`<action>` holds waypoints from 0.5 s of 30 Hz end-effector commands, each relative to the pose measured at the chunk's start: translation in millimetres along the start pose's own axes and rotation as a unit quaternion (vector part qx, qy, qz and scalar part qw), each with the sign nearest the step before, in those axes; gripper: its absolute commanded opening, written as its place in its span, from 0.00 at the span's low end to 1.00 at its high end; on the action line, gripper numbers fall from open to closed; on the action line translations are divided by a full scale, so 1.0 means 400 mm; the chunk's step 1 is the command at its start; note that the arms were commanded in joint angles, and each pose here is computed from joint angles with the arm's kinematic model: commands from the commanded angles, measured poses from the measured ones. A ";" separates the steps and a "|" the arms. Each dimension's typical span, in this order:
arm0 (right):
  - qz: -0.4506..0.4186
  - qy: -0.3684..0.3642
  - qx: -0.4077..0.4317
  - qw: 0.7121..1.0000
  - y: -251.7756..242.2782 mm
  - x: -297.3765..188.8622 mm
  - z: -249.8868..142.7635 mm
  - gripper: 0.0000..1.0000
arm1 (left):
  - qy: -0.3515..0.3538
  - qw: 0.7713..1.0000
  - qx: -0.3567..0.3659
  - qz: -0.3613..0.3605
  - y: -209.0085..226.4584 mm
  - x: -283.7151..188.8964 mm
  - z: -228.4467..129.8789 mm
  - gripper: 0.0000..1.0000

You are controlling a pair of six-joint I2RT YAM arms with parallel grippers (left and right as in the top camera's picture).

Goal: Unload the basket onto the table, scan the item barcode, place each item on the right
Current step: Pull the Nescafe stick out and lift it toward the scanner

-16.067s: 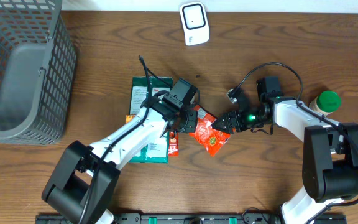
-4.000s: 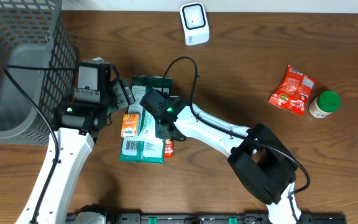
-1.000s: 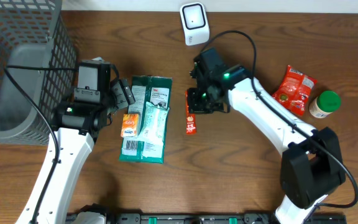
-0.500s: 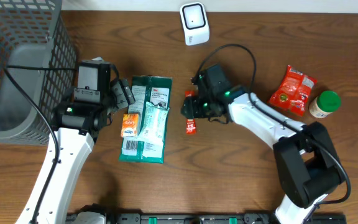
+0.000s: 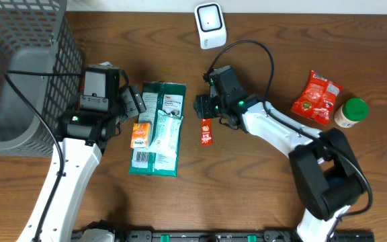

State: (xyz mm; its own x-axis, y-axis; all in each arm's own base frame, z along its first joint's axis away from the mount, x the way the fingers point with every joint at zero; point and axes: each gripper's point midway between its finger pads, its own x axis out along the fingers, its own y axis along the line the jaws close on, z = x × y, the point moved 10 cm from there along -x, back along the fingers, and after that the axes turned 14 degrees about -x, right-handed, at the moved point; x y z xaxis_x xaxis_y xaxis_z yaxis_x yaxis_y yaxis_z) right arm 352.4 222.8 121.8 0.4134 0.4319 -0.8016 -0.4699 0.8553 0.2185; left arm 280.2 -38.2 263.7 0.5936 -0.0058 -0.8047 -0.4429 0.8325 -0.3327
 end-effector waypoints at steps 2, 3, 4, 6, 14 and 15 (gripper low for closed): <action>-0.049 0.009 -0.005 0.999 -0.036 0.047 -0.023 0.56 | -0.004 1.000 0.003 0.005 0.002 0.001 0.005 0.84; -0.055 0.008 -0.005 0.998 -0.040 0.055 -0.025 0.56 | -0.004 1.000 0.003 0.005 0.002 0.001 0.005 0.84; -0.055 0.006 -0.005 0.998 -0.041 0.063 -0.026 0.56 | -0.004 1.000 0.003 0.005 0.002 0.001 0.005 0.84; -0.055 0.003 -0.005 0.998 -0.044 0.079 -0.029 0.56 | -0.004 1.000 0.003 0.005 0.002 0.001 0.005 0.84; -0.055 0.022 -0.007 0.998 -0.045 0.119 -0.058 0.38 | -0.004 1.000 0.003 0.005 0.002 0.001 0.005 0.84; -0.055 0.022 -0.007 0.998 -0.045 0.119 -0.058 0.34 | -0.004 1.000 0.003 0.005 0.002 0.001 0.005 0.85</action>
State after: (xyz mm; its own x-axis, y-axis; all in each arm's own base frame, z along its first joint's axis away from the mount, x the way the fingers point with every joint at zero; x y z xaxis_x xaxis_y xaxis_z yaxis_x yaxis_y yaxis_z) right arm 366.0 222.9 86.8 0.4660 0.3525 -0.8115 -0.4429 0.8869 0.1309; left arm 280.2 -38.2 263.7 0.5936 -0.0058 -0.8047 -0.4429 0.8325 -0.3327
